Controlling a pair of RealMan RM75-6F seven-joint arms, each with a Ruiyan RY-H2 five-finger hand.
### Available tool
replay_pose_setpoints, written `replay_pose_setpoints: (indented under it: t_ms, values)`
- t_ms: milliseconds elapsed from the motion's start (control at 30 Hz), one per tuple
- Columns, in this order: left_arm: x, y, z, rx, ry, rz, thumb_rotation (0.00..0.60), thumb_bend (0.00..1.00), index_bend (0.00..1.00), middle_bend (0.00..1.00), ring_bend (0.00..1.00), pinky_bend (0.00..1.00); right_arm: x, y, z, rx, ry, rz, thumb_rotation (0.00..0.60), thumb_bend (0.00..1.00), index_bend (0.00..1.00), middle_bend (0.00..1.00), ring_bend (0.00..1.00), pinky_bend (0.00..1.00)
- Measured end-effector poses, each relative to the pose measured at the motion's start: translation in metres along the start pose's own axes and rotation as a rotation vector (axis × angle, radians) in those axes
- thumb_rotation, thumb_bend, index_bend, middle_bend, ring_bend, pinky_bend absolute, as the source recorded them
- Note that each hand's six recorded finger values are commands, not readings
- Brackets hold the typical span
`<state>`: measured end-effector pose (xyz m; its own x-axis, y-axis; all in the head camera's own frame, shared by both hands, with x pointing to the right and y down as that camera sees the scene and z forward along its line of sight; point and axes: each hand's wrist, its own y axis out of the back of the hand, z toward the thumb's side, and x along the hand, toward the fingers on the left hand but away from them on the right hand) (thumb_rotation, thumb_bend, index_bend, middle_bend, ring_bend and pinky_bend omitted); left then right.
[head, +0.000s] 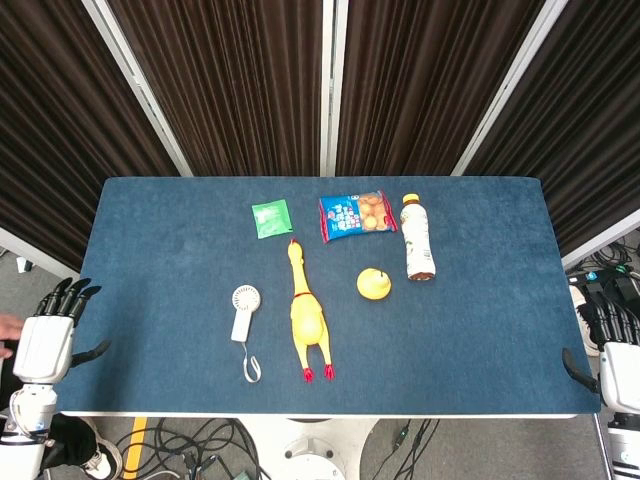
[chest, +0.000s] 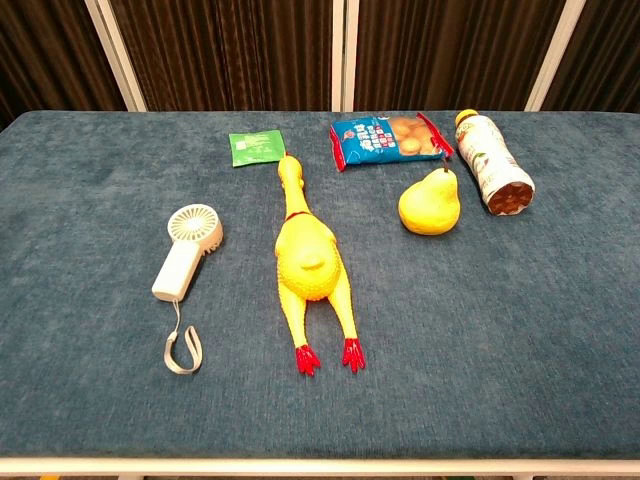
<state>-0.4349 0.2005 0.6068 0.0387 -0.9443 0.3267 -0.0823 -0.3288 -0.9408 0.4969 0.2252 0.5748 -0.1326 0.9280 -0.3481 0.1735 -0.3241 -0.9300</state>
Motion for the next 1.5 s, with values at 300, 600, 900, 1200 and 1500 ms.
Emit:
replay_pose_setpoints:
  t_ms: [300,600,900,1200,1500]
  values:
    - [-0.001,-0.002,0.003,0.012,0.009,-0.018,0.6,0.13,0.17,0.57,0.55,0.65,-0.002,-0.002,-0.001,0.001,-0.004,0.005,0.6,0.28,0.0,0.0,0.0,0.0]
    - [-0.001,-0.006,0.029,0.008,-0.092,-0.016,0.6,0.33,0.18,0.8,0.77,0.78,0.001,-0.001,-0.001,0.002,-0.003,0.012,0.6,0.28,0.0,0.0,0.0,0.0]
    - [0.006,-0.032,0.073,0.023,-0.224,-0.071,0.6,0.34,0.18,0.81,0.77,0.78,-0.002,-0.001,-0.005,0.0,-0.014,0.019,0.6,0.28,0.0,0.0,0.0,0.0]
    - [0.006,-0.058,0.113,0.034,-0.349,-0.15,0.6,0.34,0.17,0.81,0.78,0.78,-0.004,-0.004,-0.01,-0.004,-0.026,0.035,0.6,0.28,0.0,0.0,0.0,0.0]
    - [0.008,-0.094,0.14,0.05,-0.409,-0.235,0.6,0.35,0.18,0.81,0.78,0.77,-0.003,-0.002,-0.012,-0.011,-0.027,0.04,0.6,0.28,0.0,0.0,0.0,0.0]
